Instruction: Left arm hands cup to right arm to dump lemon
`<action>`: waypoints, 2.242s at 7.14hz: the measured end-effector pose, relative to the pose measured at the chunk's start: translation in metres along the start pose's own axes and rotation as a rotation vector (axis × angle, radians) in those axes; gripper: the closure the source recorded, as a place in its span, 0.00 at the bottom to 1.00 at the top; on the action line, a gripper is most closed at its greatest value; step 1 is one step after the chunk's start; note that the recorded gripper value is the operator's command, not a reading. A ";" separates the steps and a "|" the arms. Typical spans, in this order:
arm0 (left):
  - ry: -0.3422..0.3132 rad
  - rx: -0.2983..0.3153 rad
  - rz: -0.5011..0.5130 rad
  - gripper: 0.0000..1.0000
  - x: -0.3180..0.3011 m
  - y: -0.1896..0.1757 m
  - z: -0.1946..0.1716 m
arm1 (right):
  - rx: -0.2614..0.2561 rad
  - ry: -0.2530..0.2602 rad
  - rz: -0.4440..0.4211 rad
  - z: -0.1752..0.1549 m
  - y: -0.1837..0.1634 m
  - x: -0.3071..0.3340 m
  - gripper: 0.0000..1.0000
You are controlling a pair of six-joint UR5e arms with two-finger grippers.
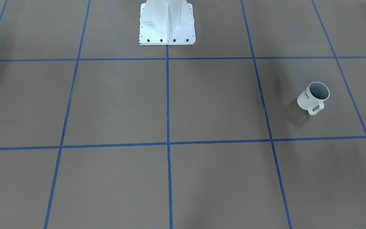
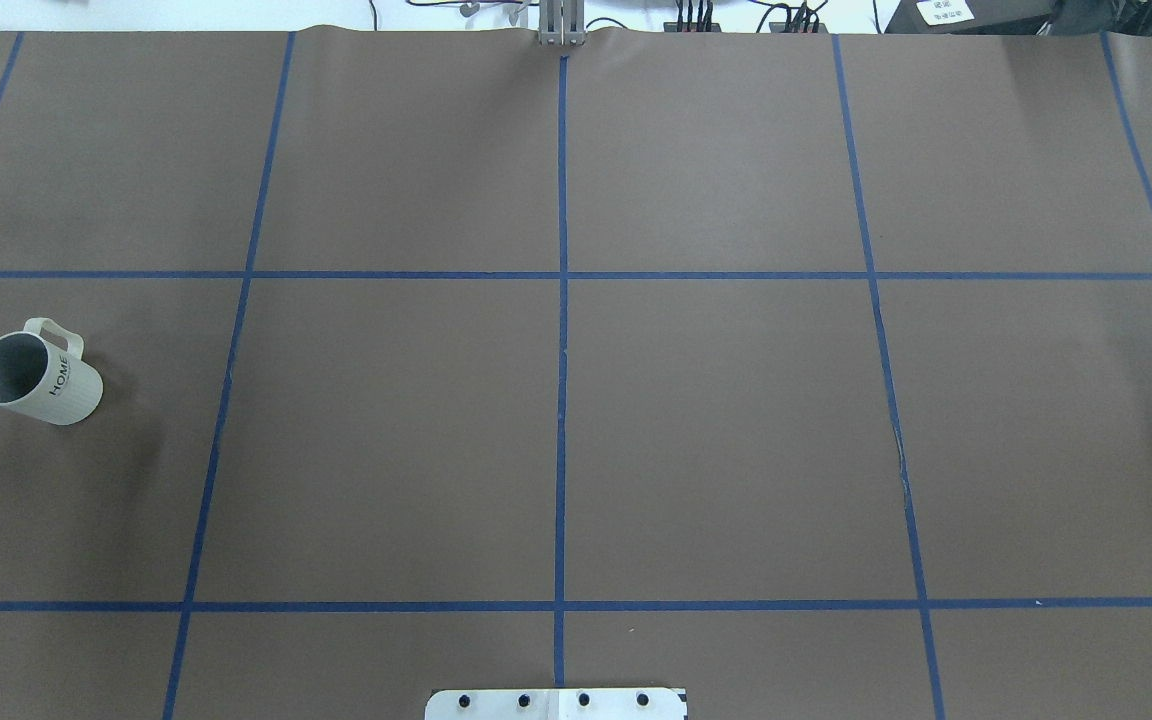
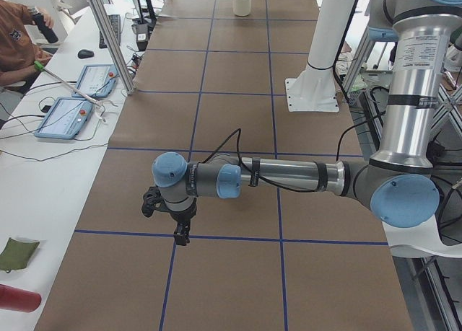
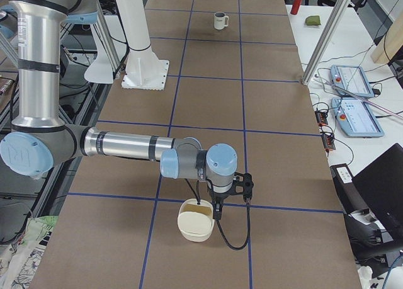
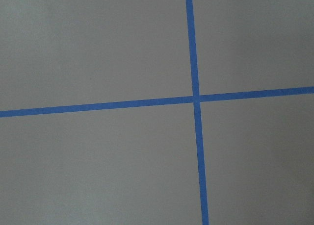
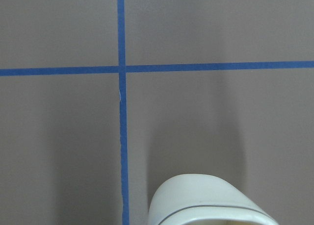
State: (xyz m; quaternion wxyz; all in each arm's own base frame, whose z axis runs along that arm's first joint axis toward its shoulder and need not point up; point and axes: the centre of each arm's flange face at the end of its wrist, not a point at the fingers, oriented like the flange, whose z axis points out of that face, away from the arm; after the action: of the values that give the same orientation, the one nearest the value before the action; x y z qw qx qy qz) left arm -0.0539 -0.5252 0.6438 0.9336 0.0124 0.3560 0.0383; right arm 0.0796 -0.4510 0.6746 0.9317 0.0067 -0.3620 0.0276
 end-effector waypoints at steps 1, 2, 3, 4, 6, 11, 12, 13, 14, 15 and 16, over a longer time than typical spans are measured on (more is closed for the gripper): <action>0.000 0.000 0.001 0.00 0.000 0.000 0.000 | 0.002 0.000 -0.001 -0.001 0.000 -0.001 0.00; -0.010 0.004 0.006 0.00 0.000 -0.002 -0.001 | 0.004 0.000 -0.003 -0.002 -0.001 -0.002 0.00; -0.037 0.010 0.014 0.00 0.000 -0.005 -0.005 | 0.005 0.000 -0.003 -0.002 -0.001 -0.002 0.00; -0.064 0.022 0.027 0.00 0.001 -0.009 -0.009 | 0.007 -0.001 -0.005 -0.003 -0.002 -0.003 0.00; -0.077 0.075 0.066 0.00 0.010 -0.017 -0.017 | 0.016 -0.002 -0.013 -0.008 -0.007 -0.007 0.00; 0.066 0.111 -0.077 0.00 0.163 -0.016 -0.022 | 0.042 -0.003 -0.036 -0.020 -0.011 -0.019 0.00; 0.073 0.089 -0.123 0.00 0.183 0.001 -0.004 | 0.044 -0.003 -0.037 -0.021 -0.011 -0.020 0.00; 0.065 0.091 -0.160 0.00 0.196 0.018 0.017 | 0.045 -0.004 -0.038 -0.022 -0.011 -0.020 0.00; 0.062 0.105 -0.188 0.00 0.207 0.034 0.040 | 0.045 -0.004 -0.038 -0.022 -0.011 -0.021 0.00; 0.062 0.111 -0.201 0.00 0.212 0.045 0.055 | 0.047 -0.004 -0.039 -0.023 -0.011 -0.021 0.00; 0.059 0.102 -0.205 0.00 0.215 0.050 0.068 | 0.048 -0.003 -0.041 -0.023 -0.011 -0.022 0.00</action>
State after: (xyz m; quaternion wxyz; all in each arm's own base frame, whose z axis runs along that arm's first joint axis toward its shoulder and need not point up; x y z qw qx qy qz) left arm 0.1476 -0.4576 0.5544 0.9199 0.0226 0.3842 -0.0751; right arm 0.0799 -0.4620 0.6428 0.9310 0.0365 -0.3627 0.0170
